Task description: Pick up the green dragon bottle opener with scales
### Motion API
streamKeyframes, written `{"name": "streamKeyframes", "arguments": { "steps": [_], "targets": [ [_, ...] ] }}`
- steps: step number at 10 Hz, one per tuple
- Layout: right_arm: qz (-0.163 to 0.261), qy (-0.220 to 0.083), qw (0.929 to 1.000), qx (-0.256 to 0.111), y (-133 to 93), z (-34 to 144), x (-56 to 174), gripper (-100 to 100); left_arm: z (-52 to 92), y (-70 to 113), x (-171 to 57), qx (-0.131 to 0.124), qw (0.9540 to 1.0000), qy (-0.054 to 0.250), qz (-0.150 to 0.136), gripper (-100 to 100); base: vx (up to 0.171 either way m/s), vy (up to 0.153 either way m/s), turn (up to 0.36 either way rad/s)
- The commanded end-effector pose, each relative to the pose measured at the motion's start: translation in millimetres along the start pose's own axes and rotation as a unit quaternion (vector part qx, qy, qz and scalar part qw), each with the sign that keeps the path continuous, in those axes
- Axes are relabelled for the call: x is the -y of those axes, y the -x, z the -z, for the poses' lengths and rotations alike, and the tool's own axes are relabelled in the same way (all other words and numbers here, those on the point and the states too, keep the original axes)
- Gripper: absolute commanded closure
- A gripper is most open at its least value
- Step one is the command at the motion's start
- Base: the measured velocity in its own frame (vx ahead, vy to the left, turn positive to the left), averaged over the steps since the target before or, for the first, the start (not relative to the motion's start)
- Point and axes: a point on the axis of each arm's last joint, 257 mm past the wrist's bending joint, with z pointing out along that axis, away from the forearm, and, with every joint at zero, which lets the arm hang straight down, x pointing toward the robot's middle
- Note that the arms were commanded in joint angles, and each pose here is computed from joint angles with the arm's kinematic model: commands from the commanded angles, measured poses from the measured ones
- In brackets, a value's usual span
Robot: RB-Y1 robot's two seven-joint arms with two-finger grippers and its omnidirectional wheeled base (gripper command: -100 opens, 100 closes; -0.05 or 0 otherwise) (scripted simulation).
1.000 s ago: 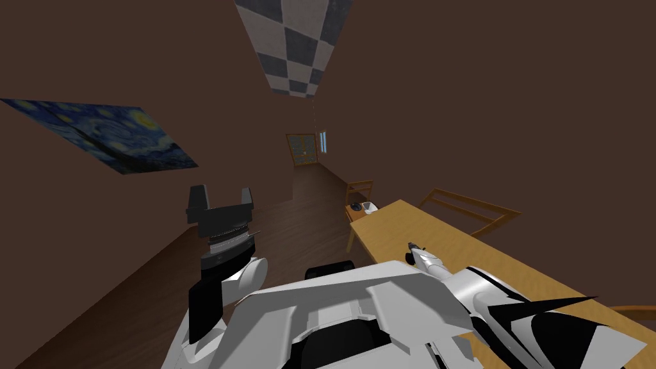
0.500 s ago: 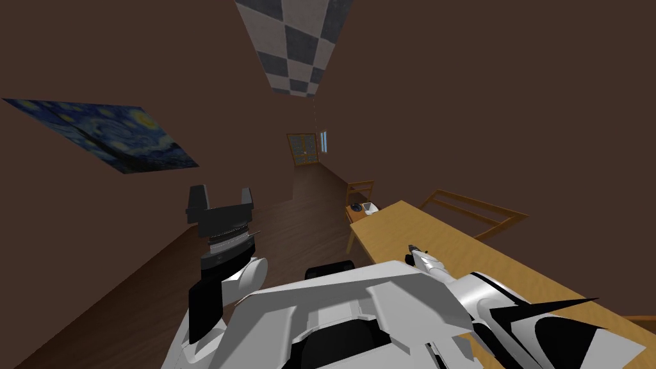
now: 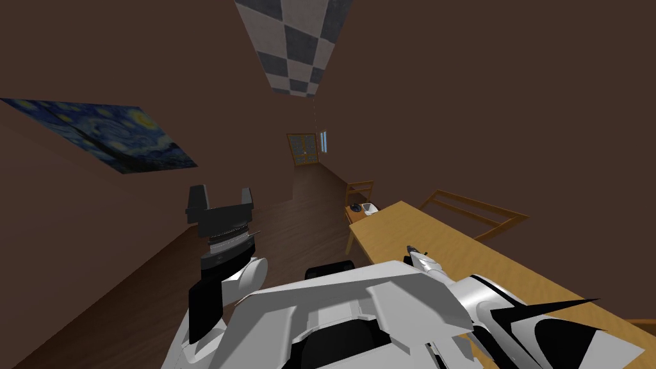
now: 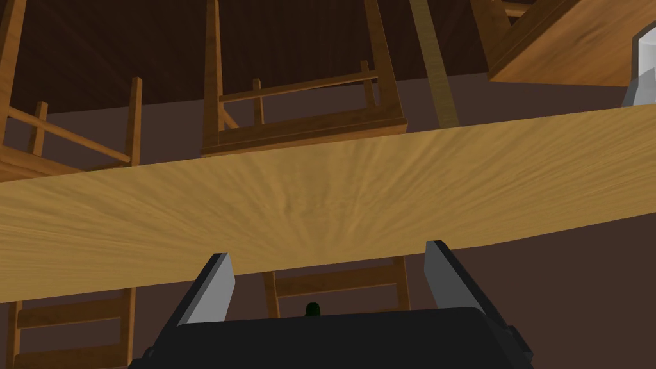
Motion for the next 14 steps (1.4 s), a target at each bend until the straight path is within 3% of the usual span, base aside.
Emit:
{"name": "streamKeyframes", "arguments": {
  "steps": [1, 4, 5, 7, 9, 11, 14],
  "targets": [
    [0.004, -0.001, 1.0000, -0.002, -10, 4.6, 4, -100, 0.0, 0.0, 0, 0.000, 1.0000, 0.000, 0.000, 0, 0.020, -0.049, 0.005],
    [0.003, 0.003, 1.0000, -0.002, -17, 9.4, 1, -100, 0.0, 0.0, 0, 0.000, 1.0000, 0.000, 0.000, 0, 0.022, -0.043, 0.003],
    [0.002, -0.010, 0.9999, -0.005, -26, 13.1, 16, -100, 0.0, 0.0, 0, 0.000, 1.0000, 0.000, 0.000, 0, 0.016, -0.048, 0.011],
    [0.002, 0.003, 1.0000, -0.002, -23, 14.1, 2, -100, 0.0, 0.0, 0, 0.000, 1.0000, 0.000, 0.000, 0, 0.011, -0.029, 0.000],
    [0.006, -0.010, 0.9999, -0.003, -35, 22.9, 19, -100, 0.0, 0.0, 0, 0.000, 1.0000, 0.000, 0.000, 0, 0.022, -0.045, 0.006],
    [0.001, 0.002, 1.0000, 0.000, -31, 23.9, 7, -100, 0.0, 0.0, 0, 0.000, 1.0000, 0.000, 0.000, 0, 0.013, -0.040, 0.002],
    [0.000, -0.008, 1.0000, 0.003, -37, 33.7, 19, -100, 0.0, 0.0, 0, 0.000, 1.0000, 0.000, 0.000, 0, 0.021, -0.037, 0.004]
  ]
}}
